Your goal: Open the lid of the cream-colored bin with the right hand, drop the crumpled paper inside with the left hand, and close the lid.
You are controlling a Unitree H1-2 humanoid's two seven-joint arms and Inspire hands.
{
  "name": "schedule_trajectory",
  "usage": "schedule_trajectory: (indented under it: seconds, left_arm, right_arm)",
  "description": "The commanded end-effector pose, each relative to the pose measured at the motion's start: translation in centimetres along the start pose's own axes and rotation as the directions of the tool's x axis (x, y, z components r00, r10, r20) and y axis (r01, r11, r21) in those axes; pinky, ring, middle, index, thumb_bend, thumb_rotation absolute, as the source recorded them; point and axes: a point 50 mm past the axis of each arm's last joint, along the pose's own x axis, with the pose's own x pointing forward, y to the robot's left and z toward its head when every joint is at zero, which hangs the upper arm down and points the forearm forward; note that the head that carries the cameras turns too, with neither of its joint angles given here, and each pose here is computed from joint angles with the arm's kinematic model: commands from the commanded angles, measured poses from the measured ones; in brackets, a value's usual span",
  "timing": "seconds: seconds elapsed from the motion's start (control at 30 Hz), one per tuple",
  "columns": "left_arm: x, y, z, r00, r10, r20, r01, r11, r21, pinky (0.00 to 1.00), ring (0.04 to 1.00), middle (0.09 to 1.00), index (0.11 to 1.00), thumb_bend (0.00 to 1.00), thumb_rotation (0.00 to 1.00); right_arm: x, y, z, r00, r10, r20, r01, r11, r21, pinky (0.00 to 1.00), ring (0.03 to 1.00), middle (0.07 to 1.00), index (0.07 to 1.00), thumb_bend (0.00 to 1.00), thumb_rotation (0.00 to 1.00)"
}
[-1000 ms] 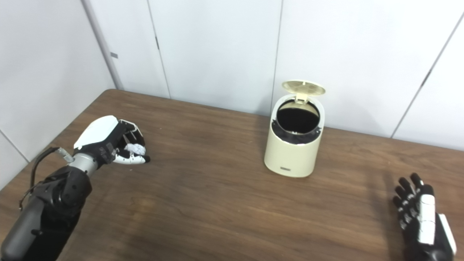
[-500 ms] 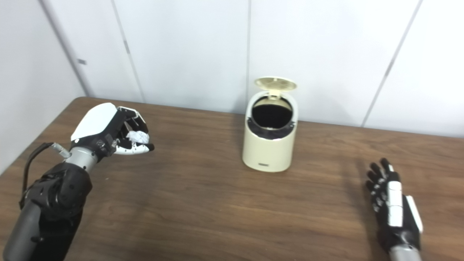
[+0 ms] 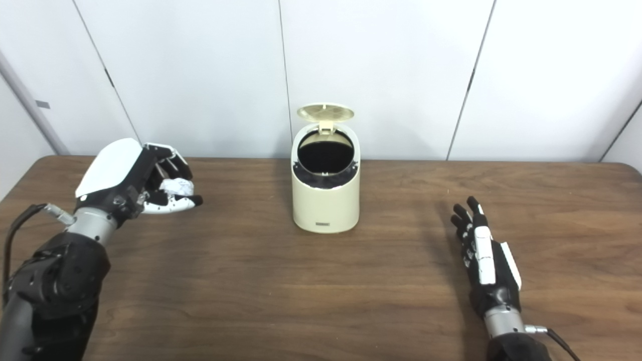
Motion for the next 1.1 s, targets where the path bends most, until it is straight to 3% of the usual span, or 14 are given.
schedule_trajectory:
  seconds: [0.0, 0.17, 0.53, 1.07]
  left_arm:
    - [0.8, 1.7, 1.0, 0.997, 0.067, 0.049, -0.068, 0.998, 0.009, 0.38, 0.391, 0.489, 0.500, 0.48, 0.00]
    - [1.3, 1.8, 1.6, 0.996, 0.059, 0.072, -0.061, 0.998, 0.024, 0.33, 0.387, 0.507, 0.491, 0.47, 0.00]
    - [2.3, 1.9, 3.3, 0.991, 0.077, 0.108, -0.078, 0.997, 0.003, 0.39, 0.400, 0.518, 0.494, 0.48, 0.00]
    - [4.5, 2.1, 7.0, 0.968, 0.095, 0.230, -0.090, 0.995, -0.032, 0.32, 0.387, 0.490, 0.492, 0.47, 0.00]
  right_arm:
    - [0.7, 0.6, 0.5, 0.999, 0.006, 0.034, -0.006, 1.000, 0.004, 1.00, 0.932, 0.940, 0.995, 0.57, 1.00]
    - [0.9, 1.2, 0.4, 0.999, 0.009, 0.049, -0.009, 1.000, 0.008, 1.00, 0.943, 0.943, 0.992, 0.57, 1.00]
    - [1.3, 2.4, 0.6, 0.997, 0.006, 0.076, -0.009, 0.999, 0.038, 1.00, 0.961, 0.961, 0.989, 0.59, 1.00]
    - [0.9, 2.6, 0.2, 0.996, -0.013, 0.089, 0.009, 0.999, 0.048, 1.00, 0.959, 0.959, 0.994, 0.60, 1.00]
